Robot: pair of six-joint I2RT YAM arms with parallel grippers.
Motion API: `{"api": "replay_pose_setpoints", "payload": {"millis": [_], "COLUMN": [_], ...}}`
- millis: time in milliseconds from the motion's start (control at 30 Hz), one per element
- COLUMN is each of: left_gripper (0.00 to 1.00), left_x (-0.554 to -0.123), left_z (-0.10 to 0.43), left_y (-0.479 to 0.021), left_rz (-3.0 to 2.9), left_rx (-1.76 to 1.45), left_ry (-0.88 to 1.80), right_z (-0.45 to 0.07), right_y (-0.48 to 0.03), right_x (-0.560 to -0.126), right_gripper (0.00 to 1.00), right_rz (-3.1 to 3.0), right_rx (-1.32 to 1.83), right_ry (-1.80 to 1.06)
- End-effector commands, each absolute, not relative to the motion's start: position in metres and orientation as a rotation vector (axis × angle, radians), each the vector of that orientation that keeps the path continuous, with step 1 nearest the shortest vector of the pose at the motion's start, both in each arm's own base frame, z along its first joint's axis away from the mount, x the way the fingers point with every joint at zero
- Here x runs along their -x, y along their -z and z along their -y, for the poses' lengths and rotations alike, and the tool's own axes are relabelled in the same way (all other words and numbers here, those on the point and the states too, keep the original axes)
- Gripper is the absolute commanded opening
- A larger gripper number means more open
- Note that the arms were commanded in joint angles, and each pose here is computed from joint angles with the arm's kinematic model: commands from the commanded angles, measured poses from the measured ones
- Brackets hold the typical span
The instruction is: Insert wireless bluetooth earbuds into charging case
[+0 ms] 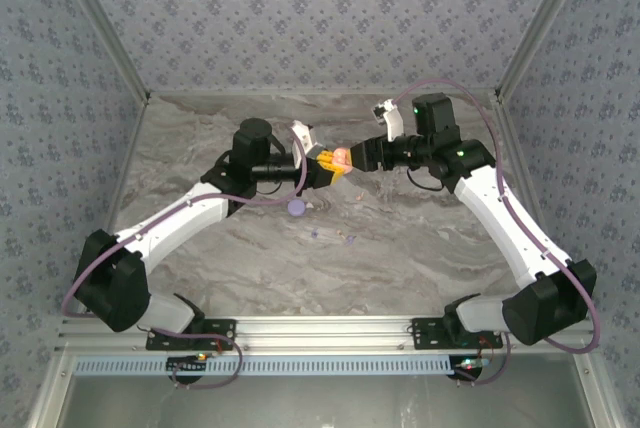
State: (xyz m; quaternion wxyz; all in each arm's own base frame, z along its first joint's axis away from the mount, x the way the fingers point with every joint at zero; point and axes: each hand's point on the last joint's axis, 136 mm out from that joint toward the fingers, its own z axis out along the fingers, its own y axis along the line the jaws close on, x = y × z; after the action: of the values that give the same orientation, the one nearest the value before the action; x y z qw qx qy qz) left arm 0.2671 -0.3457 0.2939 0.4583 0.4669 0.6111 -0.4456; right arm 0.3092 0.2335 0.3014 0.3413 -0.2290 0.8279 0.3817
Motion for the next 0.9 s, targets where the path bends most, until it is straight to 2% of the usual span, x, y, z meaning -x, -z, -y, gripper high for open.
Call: {"api": "replay_pose_setpoints", "payload": {"millis": [0, 267, 533, 700, 867], "left_gripper": [0.14, 0.14, 0.15, 0.15, 0.14], "left_x": [-0.268, -0.295, -0.289, -0.282, -0.273], "left_z": [0.346, 0.333, 0.323, 0.315, 0.313], "left_y": [-0.304, -0.283, -0.273, -0.266, -0.261], "left_rz": [-1.489, -1.591, -1.656, -1.690, -1.721], "left_rx": [-1.106, -0.912, -0.864, -0.845, -0.847], "left_ry": [1.107, 1.135, 1.136, 1.120, 1.113], "right_z": [-0.228, -0.206, -0.177, -0.178, -0.184], "right_y": [-0.316, -0.300, -0.219, -0.177, -0.145], "right_x": [-0.312, -0.319, -0.335, -0.341, -0.351], "right_gripper": [0.57, 0.57, 0.56, 0.51, 0.37], "right_rz": [-2.124, -2.193, -2.482, -2.595, -2.665], "right_rx": [0.566, 0.462, 0.255, 0.213, 0.213], "right_ry": [-0.959, -0.843, -0.762, -0.760, -0.785]}}
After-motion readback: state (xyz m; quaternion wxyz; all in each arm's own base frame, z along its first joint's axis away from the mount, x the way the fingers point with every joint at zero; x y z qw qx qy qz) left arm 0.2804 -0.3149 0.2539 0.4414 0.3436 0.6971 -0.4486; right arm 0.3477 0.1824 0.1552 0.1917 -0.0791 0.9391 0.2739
